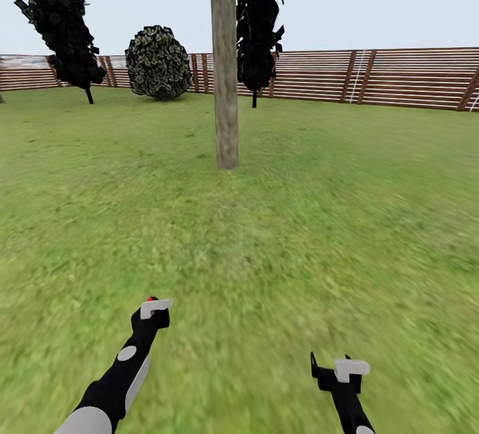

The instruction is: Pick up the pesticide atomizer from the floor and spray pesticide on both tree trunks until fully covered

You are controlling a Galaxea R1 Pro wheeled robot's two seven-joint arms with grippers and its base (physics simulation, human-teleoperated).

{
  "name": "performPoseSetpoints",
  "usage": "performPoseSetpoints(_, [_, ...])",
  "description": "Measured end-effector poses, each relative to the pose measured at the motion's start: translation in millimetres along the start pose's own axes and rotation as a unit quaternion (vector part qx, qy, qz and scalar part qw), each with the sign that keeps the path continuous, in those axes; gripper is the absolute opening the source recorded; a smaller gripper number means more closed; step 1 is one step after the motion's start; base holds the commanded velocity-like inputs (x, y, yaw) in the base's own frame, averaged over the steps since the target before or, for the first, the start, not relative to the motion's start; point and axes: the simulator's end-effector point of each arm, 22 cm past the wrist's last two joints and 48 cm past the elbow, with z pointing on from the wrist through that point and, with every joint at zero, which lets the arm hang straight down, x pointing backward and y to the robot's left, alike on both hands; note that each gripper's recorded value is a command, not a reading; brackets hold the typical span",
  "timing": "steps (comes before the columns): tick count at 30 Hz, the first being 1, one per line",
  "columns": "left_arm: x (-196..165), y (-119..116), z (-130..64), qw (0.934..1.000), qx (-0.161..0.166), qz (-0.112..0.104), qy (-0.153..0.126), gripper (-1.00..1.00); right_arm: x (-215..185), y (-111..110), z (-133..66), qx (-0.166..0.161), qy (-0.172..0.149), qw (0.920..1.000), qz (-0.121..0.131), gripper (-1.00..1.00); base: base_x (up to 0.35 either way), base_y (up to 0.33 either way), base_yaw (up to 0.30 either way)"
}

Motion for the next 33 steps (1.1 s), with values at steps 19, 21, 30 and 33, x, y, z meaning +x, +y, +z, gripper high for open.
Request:
performPoseSetpoints(19, [0.0,0.0,0.0,1.0,0.0,0.0,0.0,-1.0,0.7,2.5,-0.4,-0.001,0.001,1.0,0.001,1.0,0.339,0.005,0.0])
performPoseSetpoints(21, [0.0,0.0,0.0,1.0,0.0,0.0,0.0,-1.0,0.7,2.6,-0.4,-0.001,0.001,1.0,0.001,1.0,0.339,0.063,0.0])
performPoseSetpoints(30, [0.0,0.0,0.0,1.0,0.0,0.0,0.0,-1.0,0.7,2.6,-0.4,-0.001,0.001,1.0,0.001,1.0,0.339,0.077,0.0])
performPoseSetpoints(33, [0.0,0.0,0.0,1.0,0.0,0.0,0.0,-1.0,0.7,2.5,-0.4,-0.001,0.001,1.0,0.001,1.0,0.339,0.079,0.0])
